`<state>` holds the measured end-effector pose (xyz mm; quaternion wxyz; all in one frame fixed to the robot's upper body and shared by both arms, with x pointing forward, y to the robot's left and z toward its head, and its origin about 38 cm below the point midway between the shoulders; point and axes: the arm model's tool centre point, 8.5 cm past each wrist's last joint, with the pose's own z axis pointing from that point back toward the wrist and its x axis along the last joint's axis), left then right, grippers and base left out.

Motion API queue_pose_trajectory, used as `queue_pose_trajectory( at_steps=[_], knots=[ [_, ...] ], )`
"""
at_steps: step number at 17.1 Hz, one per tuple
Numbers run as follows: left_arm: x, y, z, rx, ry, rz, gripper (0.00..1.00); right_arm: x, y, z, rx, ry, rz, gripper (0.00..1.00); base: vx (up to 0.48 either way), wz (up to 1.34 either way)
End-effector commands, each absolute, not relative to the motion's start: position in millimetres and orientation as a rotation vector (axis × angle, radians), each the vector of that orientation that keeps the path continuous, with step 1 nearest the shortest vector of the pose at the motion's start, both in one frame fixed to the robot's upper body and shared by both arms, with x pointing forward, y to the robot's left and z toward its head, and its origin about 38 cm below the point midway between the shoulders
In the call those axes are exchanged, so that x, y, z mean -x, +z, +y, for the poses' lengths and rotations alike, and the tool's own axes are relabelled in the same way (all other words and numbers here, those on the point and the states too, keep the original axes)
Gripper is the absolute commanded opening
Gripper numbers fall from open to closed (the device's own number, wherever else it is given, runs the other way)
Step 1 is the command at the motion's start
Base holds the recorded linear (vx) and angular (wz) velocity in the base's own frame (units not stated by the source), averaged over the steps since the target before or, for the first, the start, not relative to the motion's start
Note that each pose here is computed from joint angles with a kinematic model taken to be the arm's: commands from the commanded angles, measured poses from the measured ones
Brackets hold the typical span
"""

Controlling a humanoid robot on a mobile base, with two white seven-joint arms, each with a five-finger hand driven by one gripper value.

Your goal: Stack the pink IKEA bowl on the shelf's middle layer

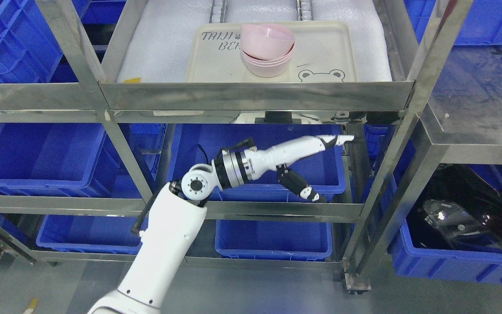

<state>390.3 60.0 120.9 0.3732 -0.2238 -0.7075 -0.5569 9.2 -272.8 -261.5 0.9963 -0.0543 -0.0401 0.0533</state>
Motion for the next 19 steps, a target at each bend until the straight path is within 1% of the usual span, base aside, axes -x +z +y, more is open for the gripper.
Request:
queue_pose_trajectory(
  at_steps=[1, 4, 7, 9, 12, 19],
  knots=[
    [-306, 14, 100, 0.534, -1.027, -1.671, 1.0, 0, -261, -283.8, 0.125, 0.108, -0.073, 1.0, 0.0, 0.0],
    [-323, 5, 147, 0.291, -0.7, -1.729, 1.0, 0, -261, -283.8, 0.125, 0.108, -0.073, 1.0, 0.0, 0.0],
    [-329, 4, 180, 0.085, -0.44, -1.764, 1.0, 0, -261, -283.8, 0.125, 0.108, -0.073, 1.0, 0.0, 0.0],
    [-314, -8, 188, 0.057, -0.351, -1.734, 1.0, 0, -261, -283.8, 0.125, 0.108, -0.073, 1.0, 0.0, 0.0],
    [-299, -15, 198, 0.082, -0.232, -1.71, 1.0, 0, -261, -283.8, 0.125, 0.108, -0.073, 1.0, 0.0, 0.0],
    [-298, -4, 224, 0.013, -0.181, -1.747, 1.0, 0, -261, -283.8, 0.125, 0.108, -0.073, 1.0, 0.0, 0.0]
  ],
)
